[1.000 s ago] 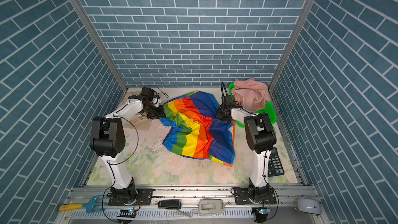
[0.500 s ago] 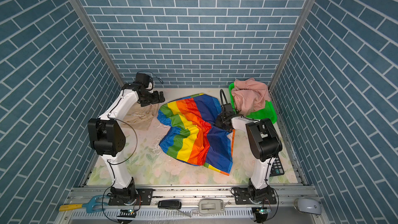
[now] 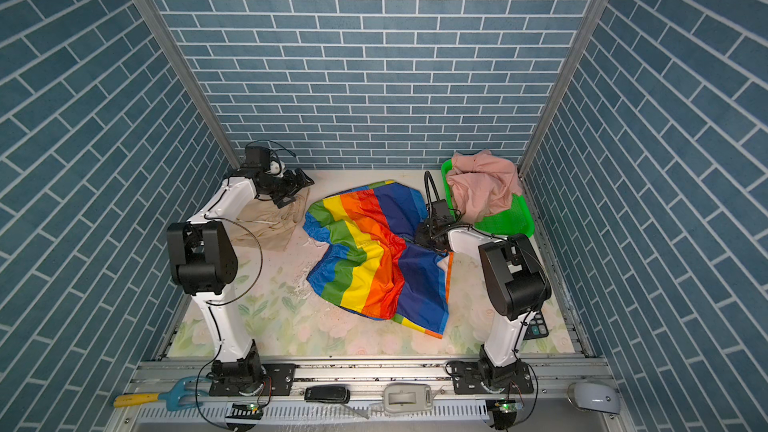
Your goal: Fold and stack the shorts
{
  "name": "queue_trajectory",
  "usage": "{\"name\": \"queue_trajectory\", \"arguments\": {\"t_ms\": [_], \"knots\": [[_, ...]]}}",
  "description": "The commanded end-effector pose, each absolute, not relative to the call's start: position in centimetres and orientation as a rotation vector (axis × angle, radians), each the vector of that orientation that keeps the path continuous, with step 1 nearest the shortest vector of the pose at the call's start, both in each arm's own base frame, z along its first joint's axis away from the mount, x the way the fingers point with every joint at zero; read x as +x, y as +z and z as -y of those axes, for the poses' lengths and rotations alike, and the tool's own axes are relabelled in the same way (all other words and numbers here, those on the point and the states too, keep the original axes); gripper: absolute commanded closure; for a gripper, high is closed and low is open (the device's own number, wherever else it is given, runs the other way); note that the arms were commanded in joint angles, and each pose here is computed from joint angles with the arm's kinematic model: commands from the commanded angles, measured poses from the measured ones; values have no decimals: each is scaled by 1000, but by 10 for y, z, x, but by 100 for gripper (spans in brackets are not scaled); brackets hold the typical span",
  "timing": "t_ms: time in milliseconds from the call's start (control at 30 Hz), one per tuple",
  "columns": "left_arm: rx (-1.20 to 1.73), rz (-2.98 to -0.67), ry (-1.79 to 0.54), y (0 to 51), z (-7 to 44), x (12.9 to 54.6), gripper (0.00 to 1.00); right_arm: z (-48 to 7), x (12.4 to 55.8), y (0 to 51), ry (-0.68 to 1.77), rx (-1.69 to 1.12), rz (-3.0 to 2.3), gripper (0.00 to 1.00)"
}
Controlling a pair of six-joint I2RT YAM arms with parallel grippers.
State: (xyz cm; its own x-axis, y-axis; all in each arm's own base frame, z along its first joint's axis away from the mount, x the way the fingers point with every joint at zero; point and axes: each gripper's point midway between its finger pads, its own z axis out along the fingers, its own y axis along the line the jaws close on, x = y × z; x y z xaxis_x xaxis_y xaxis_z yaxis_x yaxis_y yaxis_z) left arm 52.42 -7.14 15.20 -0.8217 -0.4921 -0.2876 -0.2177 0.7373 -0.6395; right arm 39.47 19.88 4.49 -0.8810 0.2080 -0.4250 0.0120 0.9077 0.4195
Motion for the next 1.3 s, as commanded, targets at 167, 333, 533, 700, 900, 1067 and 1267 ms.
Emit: {"name": "queue_trajectory", "arguments": {"t_ms": [167,333,533,700,900,1067,1267], "knots": [[-418,-2662,-778,103,73,498,16,-202,392,57,600,134,-2566,100],[-395,-2700,-781,79,74,487,21,-202,392,56,610,136,-2566,100],[-388,-2710,-826,64,80,483,36,-203,391,55,629,152,-2561,100],[-370,-2678,-847,65,82,492,63,-204,391,57,635,155,-2560,100],[-332,-2651,-856,73,84,499,85,-201,386,62,631,152,-2560,100],[-209,-2578,-850,118,91,507,100,-208,371,63,670,121,-2597,100],[111,-2583,-593,171,104,511,100,-221,332,61,613,9,-2673,97]]}}
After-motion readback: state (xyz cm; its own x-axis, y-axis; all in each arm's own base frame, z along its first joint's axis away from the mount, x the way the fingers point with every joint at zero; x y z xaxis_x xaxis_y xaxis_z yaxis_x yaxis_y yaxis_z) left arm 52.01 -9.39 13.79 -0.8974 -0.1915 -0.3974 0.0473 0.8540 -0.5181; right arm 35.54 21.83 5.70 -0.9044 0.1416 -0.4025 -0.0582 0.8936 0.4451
